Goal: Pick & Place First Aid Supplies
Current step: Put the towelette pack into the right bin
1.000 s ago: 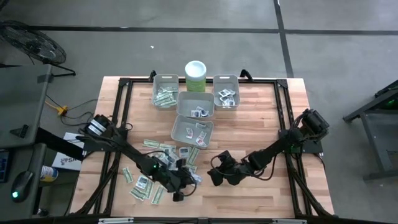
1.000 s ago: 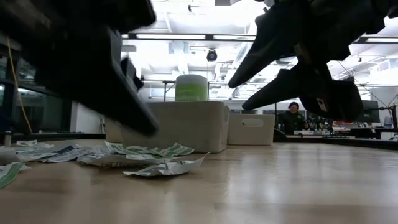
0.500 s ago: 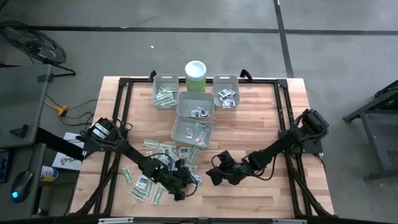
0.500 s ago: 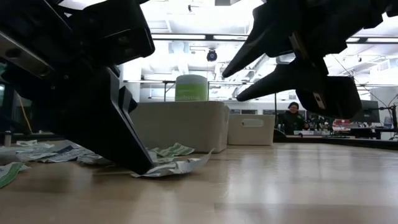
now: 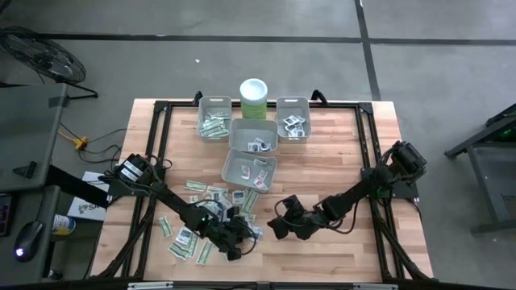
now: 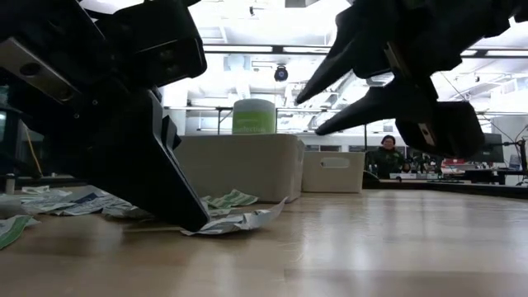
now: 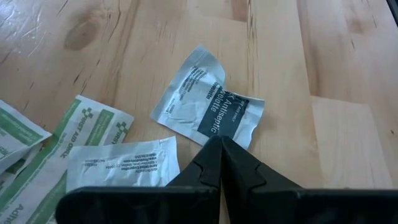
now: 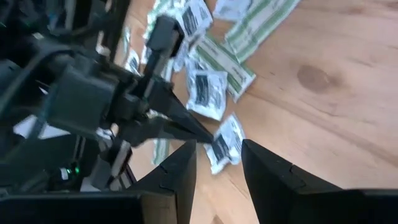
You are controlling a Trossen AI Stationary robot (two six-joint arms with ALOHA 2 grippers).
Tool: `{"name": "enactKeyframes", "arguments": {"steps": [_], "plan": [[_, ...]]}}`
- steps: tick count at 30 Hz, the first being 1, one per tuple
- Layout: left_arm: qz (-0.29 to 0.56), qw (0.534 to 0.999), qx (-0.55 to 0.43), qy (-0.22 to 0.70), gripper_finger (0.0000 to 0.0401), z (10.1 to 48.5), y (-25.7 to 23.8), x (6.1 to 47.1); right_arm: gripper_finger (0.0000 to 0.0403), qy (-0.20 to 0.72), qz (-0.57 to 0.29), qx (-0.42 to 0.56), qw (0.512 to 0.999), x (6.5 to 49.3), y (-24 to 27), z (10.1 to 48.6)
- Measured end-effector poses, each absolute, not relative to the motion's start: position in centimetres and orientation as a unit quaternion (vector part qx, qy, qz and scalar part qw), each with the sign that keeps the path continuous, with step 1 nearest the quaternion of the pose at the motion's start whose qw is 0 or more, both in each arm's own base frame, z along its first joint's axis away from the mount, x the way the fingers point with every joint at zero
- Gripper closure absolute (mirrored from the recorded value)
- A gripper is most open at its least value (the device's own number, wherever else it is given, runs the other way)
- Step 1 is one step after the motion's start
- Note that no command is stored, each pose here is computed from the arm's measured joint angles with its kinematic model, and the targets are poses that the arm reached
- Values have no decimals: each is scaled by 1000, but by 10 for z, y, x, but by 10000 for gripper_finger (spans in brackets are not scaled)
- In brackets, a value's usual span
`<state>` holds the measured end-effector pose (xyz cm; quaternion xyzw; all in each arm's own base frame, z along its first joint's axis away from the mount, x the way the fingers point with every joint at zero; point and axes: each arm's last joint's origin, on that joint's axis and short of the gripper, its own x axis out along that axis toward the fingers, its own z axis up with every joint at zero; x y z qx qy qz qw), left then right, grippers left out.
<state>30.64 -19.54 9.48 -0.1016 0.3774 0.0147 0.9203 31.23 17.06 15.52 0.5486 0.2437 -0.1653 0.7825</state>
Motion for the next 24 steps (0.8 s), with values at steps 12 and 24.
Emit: {"name": "enactKeyframes", "arguments": {"steps": [12,24], "plan": [[13,920,-103,379,401,94,-195,306,281,270,-128,590,750,330,177,110],[13,919,-105,379,401,94,-195,306,281,306,-146,549,764,349,174,115]]}}
